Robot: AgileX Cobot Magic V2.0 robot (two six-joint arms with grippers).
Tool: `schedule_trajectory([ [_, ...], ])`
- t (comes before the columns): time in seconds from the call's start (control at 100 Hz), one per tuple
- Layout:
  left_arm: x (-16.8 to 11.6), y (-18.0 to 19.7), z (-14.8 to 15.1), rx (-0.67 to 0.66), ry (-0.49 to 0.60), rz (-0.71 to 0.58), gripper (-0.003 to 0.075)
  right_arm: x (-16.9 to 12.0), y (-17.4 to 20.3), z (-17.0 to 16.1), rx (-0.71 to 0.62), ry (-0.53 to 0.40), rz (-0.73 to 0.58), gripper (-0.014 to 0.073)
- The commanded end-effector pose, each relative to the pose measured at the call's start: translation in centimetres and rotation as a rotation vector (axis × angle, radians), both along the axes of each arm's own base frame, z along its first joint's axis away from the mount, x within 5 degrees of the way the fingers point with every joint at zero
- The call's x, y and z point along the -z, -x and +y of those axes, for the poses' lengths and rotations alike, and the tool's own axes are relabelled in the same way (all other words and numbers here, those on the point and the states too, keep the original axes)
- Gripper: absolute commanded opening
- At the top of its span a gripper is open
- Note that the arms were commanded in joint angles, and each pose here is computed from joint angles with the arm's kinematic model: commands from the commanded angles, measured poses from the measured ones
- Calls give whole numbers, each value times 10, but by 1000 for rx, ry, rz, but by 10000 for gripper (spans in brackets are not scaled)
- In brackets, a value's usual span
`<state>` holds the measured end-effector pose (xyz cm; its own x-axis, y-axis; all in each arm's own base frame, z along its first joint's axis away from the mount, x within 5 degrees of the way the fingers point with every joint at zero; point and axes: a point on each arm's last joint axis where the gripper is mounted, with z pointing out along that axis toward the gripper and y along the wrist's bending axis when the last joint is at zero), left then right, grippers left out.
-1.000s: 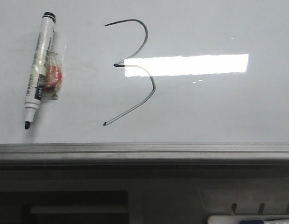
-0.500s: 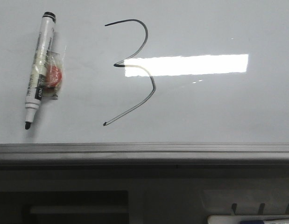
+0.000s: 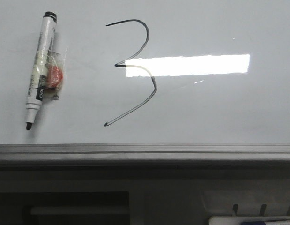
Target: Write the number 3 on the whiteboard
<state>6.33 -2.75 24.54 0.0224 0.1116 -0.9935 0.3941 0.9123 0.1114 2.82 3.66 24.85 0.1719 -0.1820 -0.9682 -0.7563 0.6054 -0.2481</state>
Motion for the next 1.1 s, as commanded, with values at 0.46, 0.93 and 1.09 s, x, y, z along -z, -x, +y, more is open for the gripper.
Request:
schedule_trajectory([
  [0.46,38,9,31,-465,74,-81,-21,-15,0,-1,16,-73,-66,-48],
  [0.93,61,10,31,-471,-37,153,-21,-15,0,-1,16,-73,-66,-48],
  [1.09,60,10,31,-471,-37,151,-20,-15,0,-1,16,-73,-66,-48],
])
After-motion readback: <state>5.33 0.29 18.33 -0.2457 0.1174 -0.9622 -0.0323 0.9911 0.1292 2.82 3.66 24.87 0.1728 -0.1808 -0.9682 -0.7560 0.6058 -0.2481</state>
